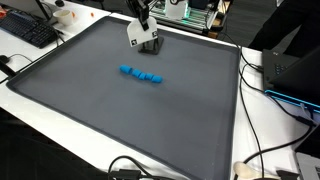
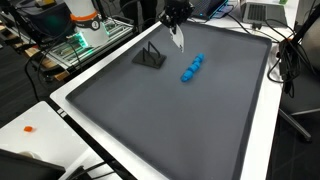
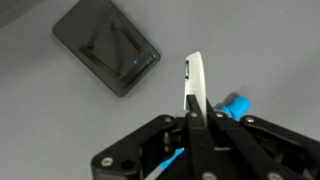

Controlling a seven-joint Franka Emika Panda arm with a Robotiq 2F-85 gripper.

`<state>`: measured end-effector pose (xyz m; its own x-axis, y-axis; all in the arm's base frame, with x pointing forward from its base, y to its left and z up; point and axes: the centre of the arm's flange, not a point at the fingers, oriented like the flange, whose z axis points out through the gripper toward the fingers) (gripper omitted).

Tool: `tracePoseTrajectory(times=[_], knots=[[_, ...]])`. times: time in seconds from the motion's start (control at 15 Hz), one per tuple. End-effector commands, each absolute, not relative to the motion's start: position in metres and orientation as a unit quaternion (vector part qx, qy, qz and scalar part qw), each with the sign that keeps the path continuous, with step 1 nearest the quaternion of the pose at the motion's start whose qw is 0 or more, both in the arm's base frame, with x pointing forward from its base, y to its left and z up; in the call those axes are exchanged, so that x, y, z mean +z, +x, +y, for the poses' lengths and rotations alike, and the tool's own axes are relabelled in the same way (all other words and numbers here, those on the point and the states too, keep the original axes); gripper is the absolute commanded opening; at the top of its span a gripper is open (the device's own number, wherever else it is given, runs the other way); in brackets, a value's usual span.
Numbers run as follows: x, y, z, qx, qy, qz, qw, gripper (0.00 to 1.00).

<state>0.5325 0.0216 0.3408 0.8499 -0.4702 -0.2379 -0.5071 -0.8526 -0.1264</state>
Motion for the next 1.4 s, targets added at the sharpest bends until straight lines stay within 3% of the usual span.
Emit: tracePoseTrajectory(times=[0.0, 0.6, 1.33], knots=[[0.338, 0.476, 0.018, 0.08, -0.935, 0.329, 0.107, 0.01], [0.308, 0.431, 0.019, 0.056, -0.896, 0.432, 0.087, 0.01], [0.286, 0.426, 0.014, 0.042, -0.857, 0.501, 0.113, 0.01]])
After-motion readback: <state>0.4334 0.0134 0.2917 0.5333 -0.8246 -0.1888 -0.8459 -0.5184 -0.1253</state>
